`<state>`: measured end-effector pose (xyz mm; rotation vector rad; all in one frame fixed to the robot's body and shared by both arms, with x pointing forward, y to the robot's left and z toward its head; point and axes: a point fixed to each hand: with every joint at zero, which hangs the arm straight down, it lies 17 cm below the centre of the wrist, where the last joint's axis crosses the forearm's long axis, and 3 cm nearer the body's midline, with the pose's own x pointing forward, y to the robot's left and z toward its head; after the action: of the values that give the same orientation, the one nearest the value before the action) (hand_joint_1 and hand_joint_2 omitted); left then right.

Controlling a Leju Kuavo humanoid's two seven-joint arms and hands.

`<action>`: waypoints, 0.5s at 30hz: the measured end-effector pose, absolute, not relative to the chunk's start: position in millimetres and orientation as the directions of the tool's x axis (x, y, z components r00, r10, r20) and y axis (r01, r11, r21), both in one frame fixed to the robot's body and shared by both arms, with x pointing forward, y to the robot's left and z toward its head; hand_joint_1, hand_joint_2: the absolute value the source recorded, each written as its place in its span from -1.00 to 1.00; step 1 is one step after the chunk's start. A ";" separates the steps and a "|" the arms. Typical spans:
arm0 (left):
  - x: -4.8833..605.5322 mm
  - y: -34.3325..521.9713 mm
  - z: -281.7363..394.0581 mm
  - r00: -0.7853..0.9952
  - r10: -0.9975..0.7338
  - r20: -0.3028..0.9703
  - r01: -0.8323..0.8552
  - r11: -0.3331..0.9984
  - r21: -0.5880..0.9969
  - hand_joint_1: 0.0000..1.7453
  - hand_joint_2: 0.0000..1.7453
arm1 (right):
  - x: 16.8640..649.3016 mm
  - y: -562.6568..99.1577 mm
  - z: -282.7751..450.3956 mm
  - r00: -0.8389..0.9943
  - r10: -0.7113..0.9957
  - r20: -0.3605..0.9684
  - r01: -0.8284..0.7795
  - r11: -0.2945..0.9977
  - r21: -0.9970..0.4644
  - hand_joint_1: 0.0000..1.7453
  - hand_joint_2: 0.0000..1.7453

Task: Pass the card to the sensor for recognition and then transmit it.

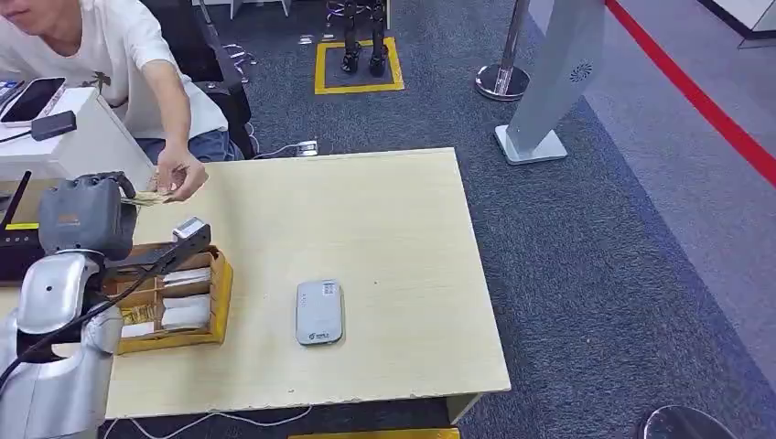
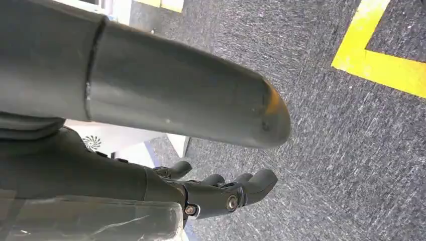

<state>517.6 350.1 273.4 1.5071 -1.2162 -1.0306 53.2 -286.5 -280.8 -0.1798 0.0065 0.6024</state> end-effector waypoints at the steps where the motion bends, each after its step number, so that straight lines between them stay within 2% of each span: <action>1: 517.7 349.0 273.2 0.160 -0.985 -0.060 -0.222 -0.095 0.971 1.00 1.00 | 53.2 -286.5 -280.8 0.824 0.563 -0.058 -0.564 0.809 -0.166 -1.00 -1.00; 15: 518.5 334.4 273.2 0.110 -0.993 -0.050 -0.233 -0.075 0.970 1.00 1.00 | 52.2 -285.0 -280.9 0.824 0.564 -0.058 -0.565 0.809 -0.161 -1.00 -1.00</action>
<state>518.5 334.4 273.2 1.4784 -1.2720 -1.0547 52.2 -285.0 -280.9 -0.1740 0.0073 0.6035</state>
